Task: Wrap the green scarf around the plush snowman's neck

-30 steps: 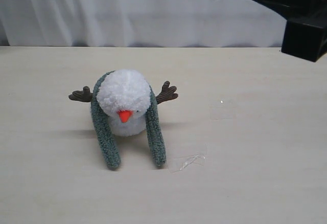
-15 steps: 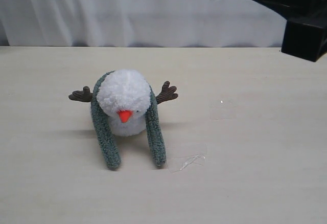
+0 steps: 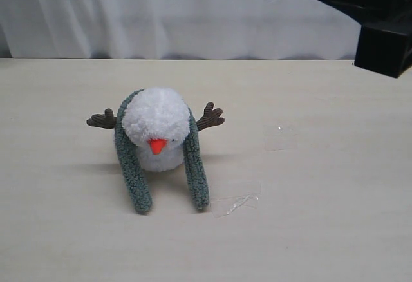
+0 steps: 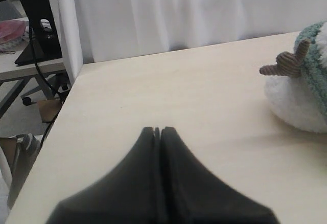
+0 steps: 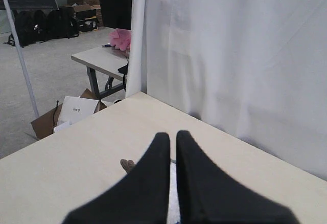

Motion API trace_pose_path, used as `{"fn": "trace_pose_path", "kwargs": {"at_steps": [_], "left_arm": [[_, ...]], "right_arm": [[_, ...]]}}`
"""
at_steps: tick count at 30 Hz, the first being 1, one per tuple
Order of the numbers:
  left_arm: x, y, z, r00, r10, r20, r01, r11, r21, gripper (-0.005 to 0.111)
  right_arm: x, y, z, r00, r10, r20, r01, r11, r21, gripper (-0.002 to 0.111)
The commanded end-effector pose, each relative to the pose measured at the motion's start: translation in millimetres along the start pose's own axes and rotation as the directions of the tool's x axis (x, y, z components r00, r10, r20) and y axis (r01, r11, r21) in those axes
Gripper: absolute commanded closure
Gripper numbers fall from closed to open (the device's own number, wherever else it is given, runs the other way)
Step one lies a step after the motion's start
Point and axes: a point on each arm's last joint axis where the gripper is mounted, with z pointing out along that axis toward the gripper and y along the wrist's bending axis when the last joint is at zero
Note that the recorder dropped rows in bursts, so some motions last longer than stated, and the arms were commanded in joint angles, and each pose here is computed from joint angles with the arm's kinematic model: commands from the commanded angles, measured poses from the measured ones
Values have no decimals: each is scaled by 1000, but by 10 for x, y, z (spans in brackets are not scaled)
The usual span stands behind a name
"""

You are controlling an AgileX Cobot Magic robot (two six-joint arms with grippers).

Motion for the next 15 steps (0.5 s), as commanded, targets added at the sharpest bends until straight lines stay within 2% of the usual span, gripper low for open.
{"fn": "trace_pose_path", "kwargs": {"at_steps": [1,15], "left_arm": [[6,-3,1,1000,-18,3,18,1000,2,107],[7,-1,1,1000,-9,2,9,1000,-1,107]], "right_arm": [[14,3,-4,1000,5,-3,-5,1000,-2,104],[14,3,-4,1000,5,-3,-5,1000,-2,104]]}}
